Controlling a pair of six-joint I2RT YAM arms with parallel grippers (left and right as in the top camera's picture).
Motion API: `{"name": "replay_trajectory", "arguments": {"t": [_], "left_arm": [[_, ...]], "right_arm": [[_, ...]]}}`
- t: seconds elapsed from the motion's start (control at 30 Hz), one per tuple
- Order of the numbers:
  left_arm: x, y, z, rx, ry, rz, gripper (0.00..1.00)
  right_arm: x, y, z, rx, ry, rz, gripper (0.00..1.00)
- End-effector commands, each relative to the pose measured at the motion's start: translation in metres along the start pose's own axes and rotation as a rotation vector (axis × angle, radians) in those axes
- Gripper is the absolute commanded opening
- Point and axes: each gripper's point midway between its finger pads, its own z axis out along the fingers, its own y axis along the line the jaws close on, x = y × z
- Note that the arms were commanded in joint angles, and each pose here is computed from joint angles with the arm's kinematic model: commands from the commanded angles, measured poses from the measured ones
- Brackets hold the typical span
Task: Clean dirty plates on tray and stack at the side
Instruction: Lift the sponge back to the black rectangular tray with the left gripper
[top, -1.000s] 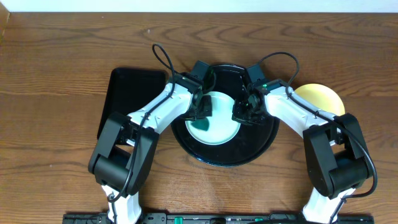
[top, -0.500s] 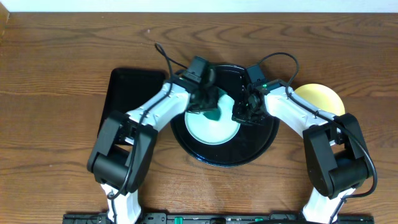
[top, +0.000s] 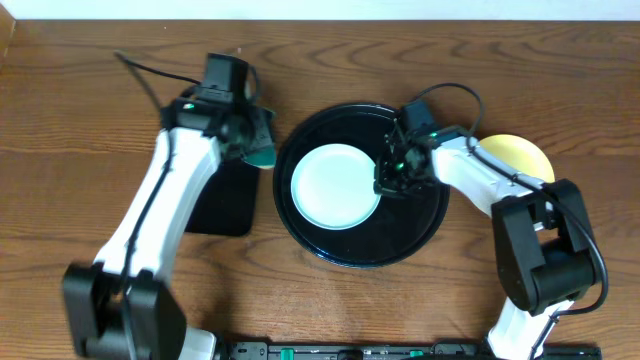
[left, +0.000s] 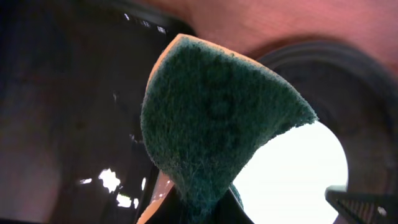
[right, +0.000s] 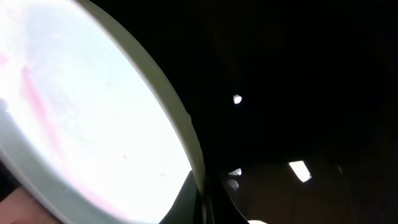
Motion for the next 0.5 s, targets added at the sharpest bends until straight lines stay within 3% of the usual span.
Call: {"name": "replay_trajectory", "arguments": {"t": [0.0,0.27,0.47], "left_arm": [[-0.011,0.001,-0.032,0.007,-0.073,0.049,0.09],[-0.007,0.003,-0.028,-0.002,-0.052,0.059,0.12],[-0.002,0.006,-0.021,-0.013,-0.029,0.057,0.08]], "right_arm": [[-0.011,0.017,-0.035,-0.145,-0.042,-0.065,0.01],[-0.026,0.010,-0.080,-0.037,-0.210,-0.128,0.01],[-0.022,0.002,-0.107,0.216,-0.353,-0.185,0.01]]}}
